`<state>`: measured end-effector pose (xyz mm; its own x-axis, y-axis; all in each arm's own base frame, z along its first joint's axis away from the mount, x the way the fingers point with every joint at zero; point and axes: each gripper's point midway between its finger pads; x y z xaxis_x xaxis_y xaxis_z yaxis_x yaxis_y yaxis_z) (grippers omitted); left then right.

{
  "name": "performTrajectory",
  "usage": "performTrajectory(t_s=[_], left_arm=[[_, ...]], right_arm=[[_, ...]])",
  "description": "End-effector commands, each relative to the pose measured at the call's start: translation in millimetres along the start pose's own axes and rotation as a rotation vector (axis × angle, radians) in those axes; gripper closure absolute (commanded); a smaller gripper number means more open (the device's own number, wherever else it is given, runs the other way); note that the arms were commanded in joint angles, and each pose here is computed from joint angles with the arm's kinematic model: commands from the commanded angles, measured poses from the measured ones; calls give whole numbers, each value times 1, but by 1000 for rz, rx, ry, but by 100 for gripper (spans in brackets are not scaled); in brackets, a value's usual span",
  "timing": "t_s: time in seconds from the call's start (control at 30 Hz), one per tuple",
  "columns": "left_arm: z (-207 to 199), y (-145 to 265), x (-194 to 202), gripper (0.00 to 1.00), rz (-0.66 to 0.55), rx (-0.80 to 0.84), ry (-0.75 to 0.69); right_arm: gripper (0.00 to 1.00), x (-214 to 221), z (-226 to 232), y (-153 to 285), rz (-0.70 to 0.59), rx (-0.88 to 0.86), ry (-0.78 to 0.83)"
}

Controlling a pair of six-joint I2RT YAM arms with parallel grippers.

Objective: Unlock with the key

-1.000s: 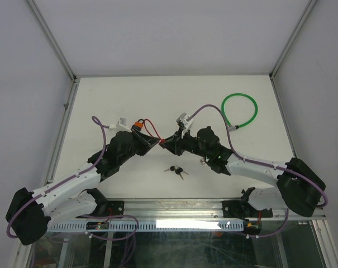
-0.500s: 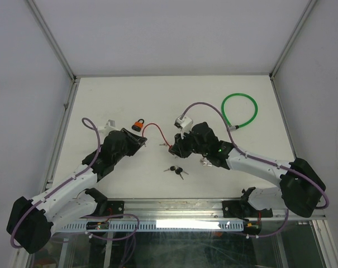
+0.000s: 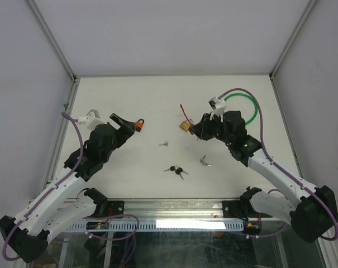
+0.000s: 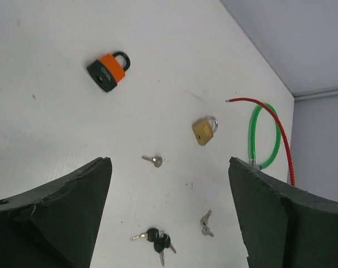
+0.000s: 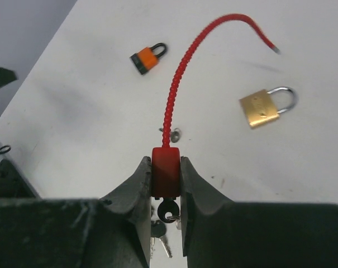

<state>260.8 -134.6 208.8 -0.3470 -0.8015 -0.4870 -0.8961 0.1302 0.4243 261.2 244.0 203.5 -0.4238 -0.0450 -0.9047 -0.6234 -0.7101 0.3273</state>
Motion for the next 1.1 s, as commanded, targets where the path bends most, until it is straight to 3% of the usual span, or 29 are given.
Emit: performTrajectory(t_s=[0.0,0.2,0.37,0.7,0.87,1.07], left_arm=[[-17,20,-52,11,-153,-41,-137],[-41,37,-99,1,-279,-80,-330],[-54,38,-108,1,-283,-83,-468],[-32,30,-96,1,-260,-73,-545],[-32,30,-98,1,-257,-45,-536],[-29,30,-102,1,-265,-56,-531]], right_arm=[[100,-35,-30,14,-97,104,-92],[100,-53,-66,28,-213,168,-184],[100,-46,-103,21,-232,199,-315],[100,41,-155,22,-73,336,-525],[100,91,-176,38,65,463,-565],[95,117,-178,42,177,481,-555]])
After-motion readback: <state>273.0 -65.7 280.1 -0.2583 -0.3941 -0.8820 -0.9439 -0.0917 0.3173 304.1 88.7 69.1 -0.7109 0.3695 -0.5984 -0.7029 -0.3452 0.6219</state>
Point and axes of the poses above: each gripper's point midway between its finger pads, its own y axis back along the fingers, its own z axis along the line the jaws close on, x = y × z, and after that the axes turned 7 degrees about y, right-handed
